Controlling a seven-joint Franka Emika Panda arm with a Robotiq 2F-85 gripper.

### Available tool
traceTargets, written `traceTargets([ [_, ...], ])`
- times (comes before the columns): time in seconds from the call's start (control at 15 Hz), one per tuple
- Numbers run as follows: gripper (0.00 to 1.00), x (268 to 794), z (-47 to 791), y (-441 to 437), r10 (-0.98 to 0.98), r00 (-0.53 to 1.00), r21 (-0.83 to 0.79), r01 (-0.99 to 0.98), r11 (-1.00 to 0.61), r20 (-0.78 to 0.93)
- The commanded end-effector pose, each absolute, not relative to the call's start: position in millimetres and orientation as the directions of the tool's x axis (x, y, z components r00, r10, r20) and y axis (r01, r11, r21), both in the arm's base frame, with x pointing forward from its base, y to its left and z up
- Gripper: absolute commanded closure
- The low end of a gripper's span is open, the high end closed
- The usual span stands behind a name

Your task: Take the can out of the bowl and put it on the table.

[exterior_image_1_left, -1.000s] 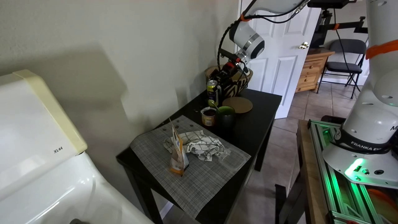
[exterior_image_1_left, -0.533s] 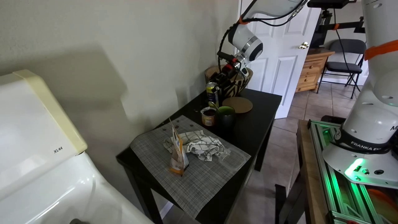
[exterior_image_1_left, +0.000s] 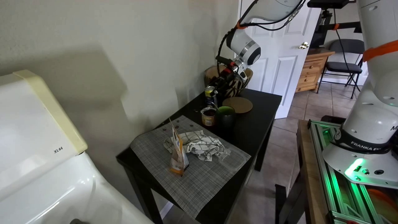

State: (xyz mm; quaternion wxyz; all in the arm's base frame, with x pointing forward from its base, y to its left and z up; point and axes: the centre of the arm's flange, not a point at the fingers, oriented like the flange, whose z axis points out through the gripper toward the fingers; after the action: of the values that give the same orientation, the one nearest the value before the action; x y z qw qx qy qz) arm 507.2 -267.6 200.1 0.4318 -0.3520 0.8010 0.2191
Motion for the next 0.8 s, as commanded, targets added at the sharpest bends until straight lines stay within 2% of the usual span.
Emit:
traceTargets([
  [0.0, 0.62, 514.8, 197.4, -265.1, -0.365, -0.377, 0.032, -0.732, 0.681, -0.852],
  [0.07, 0.14, 515.1, 197.1, -264.7, -0.373, -0.376, 0.022, -0.729, 0.685, -0.848],
  [0.13, 0.22, 515.5, 197.1, -264.7, -0.379, -0.381, 0.019, -0.725, 0.688, -0.843],
  [0.2, 0.17, 516.5, 198.1, -264.7, -0.385, -0.383, 0.012, -0.721, 0.692, -0.84],
  [0.27, 0.0, 517.4, 199.8, -264.7, -0.392, -0.385, 0.005, -0.719, 0.695, -0.836],
  [0.73, 0.0, 508.2, 240.3, -258.0, -0.465, -0.343, -0.06, -0.75, 0.658, -0.816],
])
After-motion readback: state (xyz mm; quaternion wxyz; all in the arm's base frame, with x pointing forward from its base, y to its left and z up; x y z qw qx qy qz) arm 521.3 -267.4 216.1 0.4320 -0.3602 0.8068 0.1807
